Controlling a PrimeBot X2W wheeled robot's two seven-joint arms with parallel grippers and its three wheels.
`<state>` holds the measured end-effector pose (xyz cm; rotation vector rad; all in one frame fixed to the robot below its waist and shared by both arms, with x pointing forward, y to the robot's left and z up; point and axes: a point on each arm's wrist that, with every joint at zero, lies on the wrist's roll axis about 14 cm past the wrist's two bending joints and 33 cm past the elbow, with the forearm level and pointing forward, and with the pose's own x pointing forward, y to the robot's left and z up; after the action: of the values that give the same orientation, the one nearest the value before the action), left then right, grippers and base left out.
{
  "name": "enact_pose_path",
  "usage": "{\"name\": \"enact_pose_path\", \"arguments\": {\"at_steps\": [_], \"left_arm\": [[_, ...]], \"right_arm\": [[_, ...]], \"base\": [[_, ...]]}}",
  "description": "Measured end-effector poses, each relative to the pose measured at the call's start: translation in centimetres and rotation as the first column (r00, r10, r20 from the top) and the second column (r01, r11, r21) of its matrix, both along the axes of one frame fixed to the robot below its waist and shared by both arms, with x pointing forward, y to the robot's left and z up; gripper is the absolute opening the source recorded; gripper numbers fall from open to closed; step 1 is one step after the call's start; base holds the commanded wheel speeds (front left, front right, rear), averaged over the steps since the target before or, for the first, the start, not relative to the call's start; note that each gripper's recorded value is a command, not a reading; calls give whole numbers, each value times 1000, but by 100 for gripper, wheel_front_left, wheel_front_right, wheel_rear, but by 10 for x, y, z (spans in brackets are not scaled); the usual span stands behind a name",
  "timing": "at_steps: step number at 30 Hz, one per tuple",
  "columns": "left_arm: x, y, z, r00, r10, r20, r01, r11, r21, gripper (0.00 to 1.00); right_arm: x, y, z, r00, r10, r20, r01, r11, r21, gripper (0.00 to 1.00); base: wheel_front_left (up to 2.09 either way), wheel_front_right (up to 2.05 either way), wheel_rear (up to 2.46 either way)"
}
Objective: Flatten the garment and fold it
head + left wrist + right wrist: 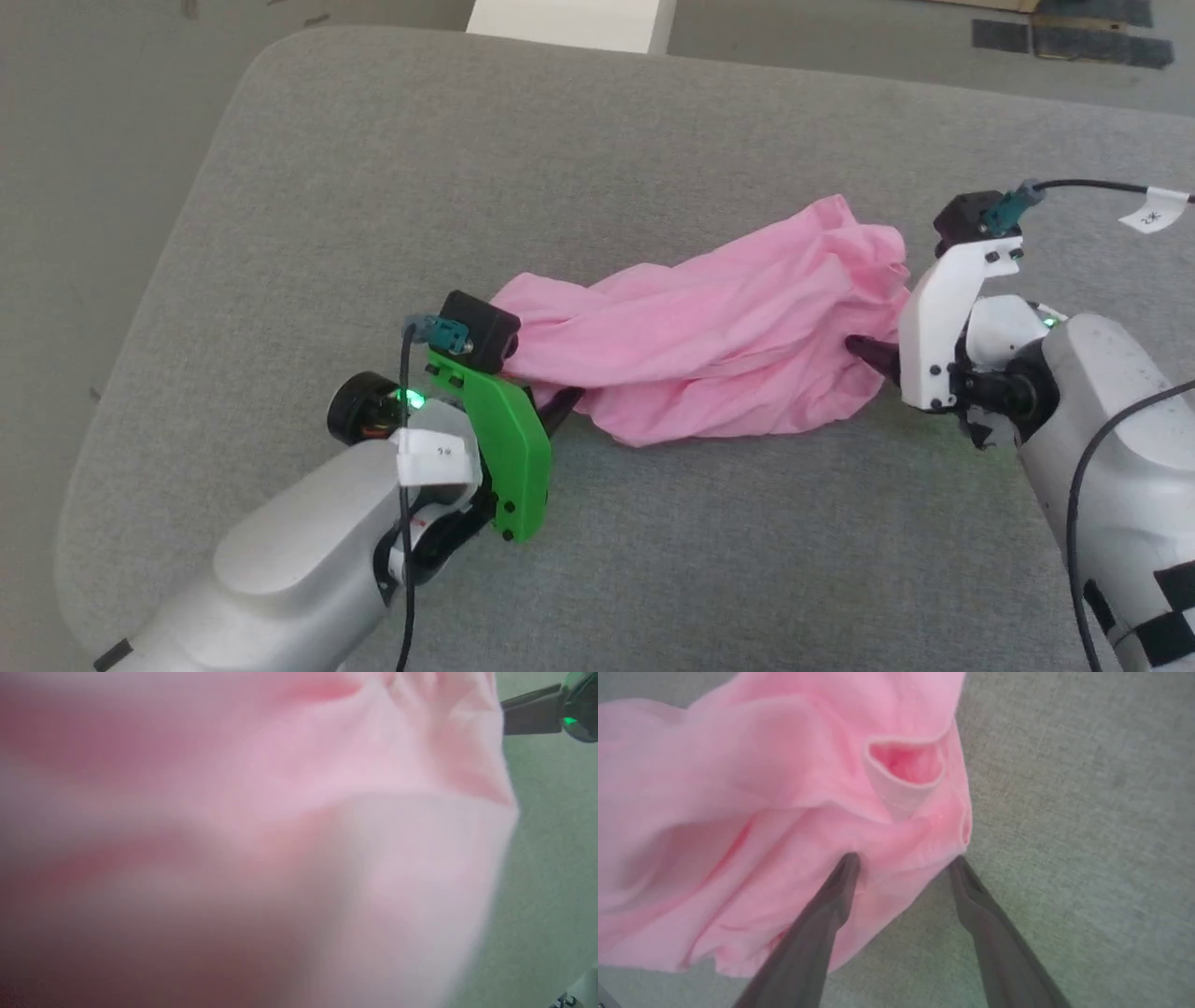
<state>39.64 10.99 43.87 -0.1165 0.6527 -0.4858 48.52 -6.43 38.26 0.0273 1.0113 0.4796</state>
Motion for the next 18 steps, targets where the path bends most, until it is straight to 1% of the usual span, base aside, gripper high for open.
{"name": "enact_pose_path", "arguments": {"at_steps": [3, 4, 5, 6, 8, 13, 18], "left_arm": [[-6, 1, -2, 1000, 23, -11, -24, 999, -39, 0], [-8, 1, -3, 999, 31, -18, -31, 998, -49, 0], [-10, 2, -4, 999, 39, -29, -40, 997, -60, 0], [-14, 7, -9, 998, 52, -40, -54, 997, -61, 0], [-14, 7, -6, 998, 57, -29, -59, 996, -71, 0], [-17, 11, 4, 998, 68, 1, -68, 995, -77, 0], [-26, 19, 11, 995, 99, 15, -97, 992, -80, 0]], "right_arm": [[-2, 3, -8, 998, 17, -68, -18, 1000, -20, 100], [-4, 5, -11, 995, 24, -95, -27, 999, -22, 56], [-4, 6, -11, 994, 33, -107, -36, 999, -26, 23], [-4, 8, -10, 991, 36, -125, -37, 999, -7, 0], [-5, 13, -6, 992, 44, -120, -43, 999, 16, 0], [-12, 19, 8, 996, 70, -60, -67, 996, 60, 0], [-21, 8, 28, 998, 57, 26, -59, 993, 106, 0]], "base": [[0, 0, 0], [0, 0, 0], [0, 0, 0], [0, 0, 0], [0, 0, 0], [0, 0, 0], [0, 0, 0]]}}
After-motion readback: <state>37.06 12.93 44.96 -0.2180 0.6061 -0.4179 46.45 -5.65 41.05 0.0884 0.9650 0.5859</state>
